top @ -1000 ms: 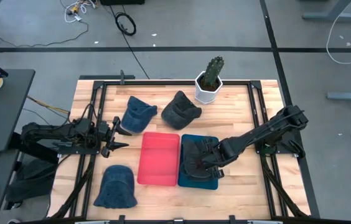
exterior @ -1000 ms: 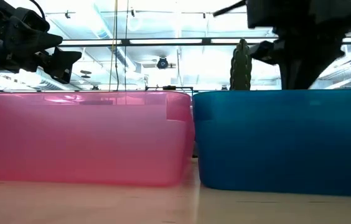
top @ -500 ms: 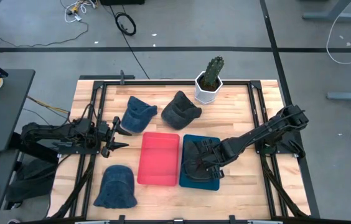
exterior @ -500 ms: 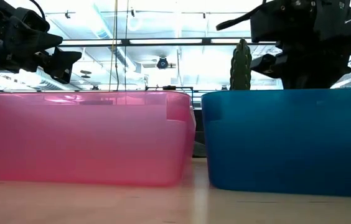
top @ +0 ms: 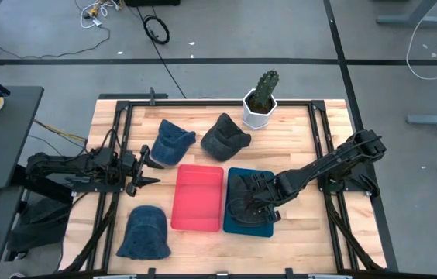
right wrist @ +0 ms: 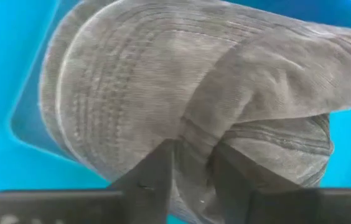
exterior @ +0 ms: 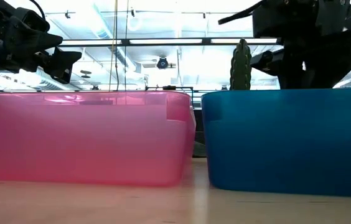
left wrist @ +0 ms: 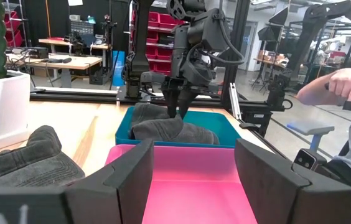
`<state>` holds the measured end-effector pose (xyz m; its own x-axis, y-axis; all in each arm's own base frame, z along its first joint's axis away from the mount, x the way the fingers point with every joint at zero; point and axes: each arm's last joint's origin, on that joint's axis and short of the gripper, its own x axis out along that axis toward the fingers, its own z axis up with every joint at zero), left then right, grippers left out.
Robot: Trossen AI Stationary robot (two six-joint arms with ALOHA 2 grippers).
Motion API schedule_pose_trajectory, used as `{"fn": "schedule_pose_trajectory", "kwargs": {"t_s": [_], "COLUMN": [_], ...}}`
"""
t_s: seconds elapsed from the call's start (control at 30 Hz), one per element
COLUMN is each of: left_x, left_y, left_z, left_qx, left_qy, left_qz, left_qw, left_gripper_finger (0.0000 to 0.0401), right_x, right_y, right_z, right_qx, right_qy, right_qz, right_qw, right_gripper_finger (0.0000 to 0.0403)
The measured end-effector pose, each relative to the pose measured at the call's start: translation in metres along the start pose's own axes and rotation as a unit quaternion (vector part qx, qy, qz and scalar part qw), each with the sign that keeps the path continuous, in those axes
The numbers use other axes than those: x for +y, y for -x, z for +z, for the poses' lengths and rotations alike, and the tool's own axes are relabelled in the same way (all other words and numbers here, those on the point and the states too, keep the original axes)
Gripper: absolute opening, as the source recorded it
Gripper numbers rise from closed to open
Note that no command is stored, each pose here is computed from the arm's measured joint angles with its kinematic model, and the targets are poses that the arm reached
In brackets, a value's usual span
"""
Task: Pick & Place hat
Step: Put the right black cap into the blue bin, then put the black cap into the blue bin
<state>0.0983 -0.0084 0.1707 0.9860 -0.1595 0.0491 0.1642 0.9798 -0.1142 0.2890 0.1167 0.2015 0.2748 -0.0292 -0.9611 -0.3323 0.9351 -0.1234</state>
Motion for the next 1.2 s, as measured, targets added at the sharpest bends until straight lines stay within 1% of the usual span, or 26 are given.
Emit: {"fn": "schedule_pose_trajectory", "kwargs": {"t_s": [0.3, 0.43, 0.53, 0.67, 0.9, 1.0, 1.07, 1.2], "left_x": [0.000, 0.000, 0.000, 0.000, 0.000, 0.000, 0.000, 0.000], "left_y": [0.000, 0.000, 0.000, 0.000, 0.000, 0.000, 0.000, 0.000], "left_z": [0.000, 0.000, 0.000, 0.000, 0.000, 0.000, 0.000, 0.000], "left_qx": [0.000, 0.000, 0.000, 0.000, 0.000, 0.000, 0.000, 0.000], "left_qy": [0.000, 0.000, 0.000, 0.000, 0.000, 0.000, 0.000, 0.000], "left_qz": [0.000, 0.000, 0.000, 0.000, 0.000, 0.000, 0.000, 0.000], "left_qw": [1.000, 1.000, 1.000, 1.000, 1.000, 1.000, 1.000, 1.000], "left_gripper_finger": [0.0227, 0.0227, 0.0227, 0.0227, 0.0227, 0.0227, 0.0227, 0.0227], "right_x": [-0.002, -0.006, -0.008, -0.011, -0.014, -0.015, -0.018, -0.025], "right_y": [0.006, 0.007, 0.013, 0.031, 0.056, 0.064, 0.070, 0.086], "right_z": [0.001, 0.002, 0.006, 0.014, 0.030, 0.033, 0.037, 0.046], "right_qx": [-0.018, -0.021, -0.021, -0.019, -0.057, -0.061, -0.071, -0.097], "right_qy": [0.011, 0.006, 0.003, 0.007, 0.017, 0.040, 0.046, 0.032], "right_qz": [-0.003, -0.005, -0.006, -0.007, -0.008, -0.012, -0.042, -0.131], "right_qw": [1.000, 1.000, 1.000, 1.000, 0.998, 0.997, 0.996, 0.986], "right_gripper_finger": [0.0213, 0.0244, 0.0261, 0.0273, 0.0277, 0.0277, 0.0277, 0.0277]}}
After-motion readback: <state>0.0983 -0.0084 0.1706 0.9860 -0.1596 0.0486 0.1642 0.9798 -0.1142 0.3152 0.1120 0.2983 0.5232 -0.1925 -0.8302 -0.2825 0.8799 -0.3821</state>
